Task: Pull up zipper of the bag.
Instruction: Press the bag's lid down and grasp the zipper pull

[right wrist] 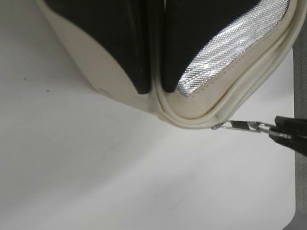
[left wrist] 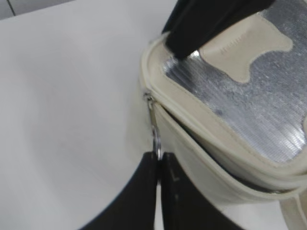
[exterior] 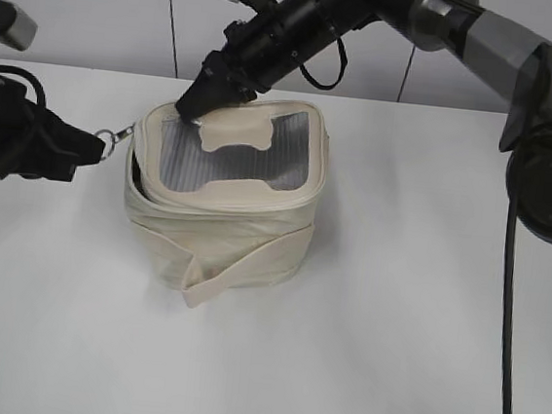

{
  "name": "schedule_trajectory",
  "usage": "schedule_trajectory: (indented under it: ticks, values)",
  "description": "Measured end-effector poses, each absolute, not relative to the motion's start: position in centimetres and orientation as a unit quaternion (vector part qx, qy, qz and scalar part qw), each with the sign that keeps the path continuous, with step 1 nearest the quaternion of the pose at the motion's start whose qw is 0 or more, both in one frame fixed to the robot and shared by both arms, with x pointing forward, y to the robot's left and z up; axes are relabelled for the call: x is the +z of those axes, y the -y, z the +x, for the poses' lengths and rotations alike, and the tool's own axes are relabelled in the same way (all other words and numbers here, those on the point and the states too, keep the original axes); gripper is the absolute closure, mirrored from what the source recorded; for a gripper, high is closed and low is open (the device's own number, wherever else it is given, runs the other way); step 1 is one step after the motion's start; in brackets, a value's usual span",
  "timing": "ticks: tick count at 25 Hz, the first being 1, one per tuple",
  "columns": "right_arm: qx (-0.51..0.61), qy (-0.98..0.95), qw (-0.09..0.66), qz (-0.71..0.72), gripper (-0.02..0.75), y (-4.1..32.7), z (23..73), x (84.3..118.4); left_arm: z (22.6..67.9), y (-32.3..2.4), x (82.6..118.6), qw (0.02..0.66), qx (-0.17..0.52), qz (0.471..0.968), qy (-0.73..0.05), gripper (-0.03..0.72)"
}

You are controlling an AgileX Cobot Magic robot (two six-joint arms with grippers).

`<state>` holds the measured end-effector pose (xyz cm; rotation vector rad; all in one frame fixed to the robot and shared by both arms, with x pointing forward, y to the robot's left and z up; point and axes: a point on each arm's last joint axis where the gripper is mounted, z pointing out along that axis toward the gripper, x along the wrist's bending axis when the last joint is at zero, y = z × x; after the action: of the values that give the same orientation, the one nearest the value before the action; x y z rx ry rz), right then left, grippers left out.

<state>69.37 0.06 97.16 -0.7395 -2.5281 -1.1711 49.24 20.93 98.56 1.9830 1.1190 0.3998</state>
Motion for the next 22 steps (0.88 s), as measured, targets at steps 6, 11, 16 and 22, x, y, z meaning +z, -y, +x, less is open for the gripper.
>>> schedule_trajectory:
  ticks: [6,11,16,22]
  values:
    - [-0.397,0.864,0.135,-0.278,0.687,0.2,69.5,97.1,48.0,-20.4,98.0,0.406,0.090,0.796,-0.440,0.697]
    - [-0.394,0.860,0.136,-0.295,0.687,0.5,69.8,97.1,46.9,-19.7,98.0,0.415,0.026,0.810,-0.414,0.697]
    - [-0.392,0.859,0.138,-0.300,0.687,0.5,69.8,97.1,45.5,-18.1,97.8,0.395,-0.008,0.839,-0.375,0.697]
    - [-0.391,0.858,0.141,-0.304,0.687,0.5,69.7,97.0,43.9,-14.8,97.7,0.387,-0.003,0.864,-0.322,0.692]
